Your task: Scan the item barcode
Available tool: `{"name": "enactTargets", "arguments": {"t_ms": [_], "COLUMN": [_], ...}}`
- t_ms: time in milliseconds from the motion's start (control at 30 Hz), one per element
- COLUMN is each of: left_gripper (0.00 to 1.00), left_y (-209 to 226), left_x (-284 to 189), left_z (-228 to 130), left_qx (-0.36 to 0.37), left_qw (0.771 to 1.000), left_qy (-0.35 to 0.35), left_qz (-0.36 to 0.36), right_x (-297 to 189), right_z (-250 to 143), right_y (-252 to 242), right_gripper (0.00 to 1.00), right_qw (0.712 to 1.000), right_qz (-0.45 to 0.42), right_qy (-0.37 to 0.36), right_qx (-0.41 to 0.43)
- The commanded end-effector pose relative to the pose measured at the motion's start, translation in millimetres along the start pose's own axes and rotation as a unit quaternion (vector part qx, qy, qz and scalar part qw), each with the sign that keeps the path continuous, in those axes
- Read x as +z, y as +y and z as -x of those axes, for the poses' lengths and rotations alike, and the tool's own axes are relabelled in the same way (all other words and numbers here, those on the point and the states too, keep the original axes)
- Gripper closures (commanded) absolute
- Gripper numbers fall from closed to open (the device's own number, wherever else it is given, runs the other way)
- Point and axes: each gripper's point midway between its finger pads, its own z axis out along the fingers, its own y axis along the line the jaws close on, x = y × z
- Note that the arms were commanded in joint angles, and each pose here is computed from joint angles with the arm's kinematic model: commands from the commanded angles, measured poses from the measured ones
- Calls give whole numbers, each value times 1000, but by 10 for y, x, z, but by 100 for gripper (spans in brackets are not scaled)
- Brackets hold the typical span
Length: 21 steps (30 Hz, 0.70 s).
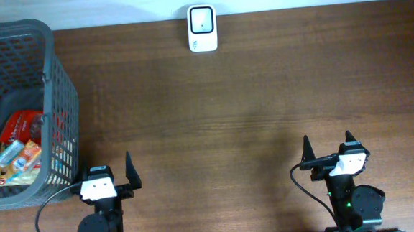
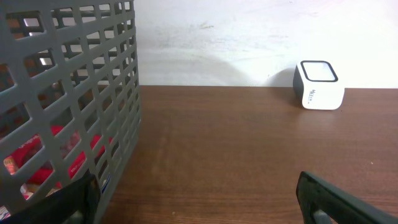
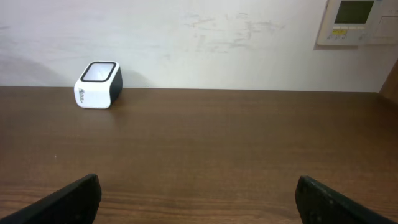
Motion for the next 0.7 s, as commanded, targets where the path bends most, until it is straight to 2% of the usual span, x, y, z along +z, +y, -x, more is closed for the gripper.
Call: {"name": "enactTargets", "arguments": {"t_ms": [0,667], "left_gripper": [1,1], "left_y": [3,-32], "left_x": [-3,-4], "left_z": [-4,54], "left_qx": [8,7], "left_qw": [1000,1000], "left_qy": [-1,-13], "left_qz": [0,-10], "right_x": [3,3], "right_z": [-31,-31], "right_y": [-4,-4], "right_gripper": [1,1], "right_qw": [1000,1000], "right_qz": [0,0], "right_qy": [2,2], "right_qx": [-3,-3]}}
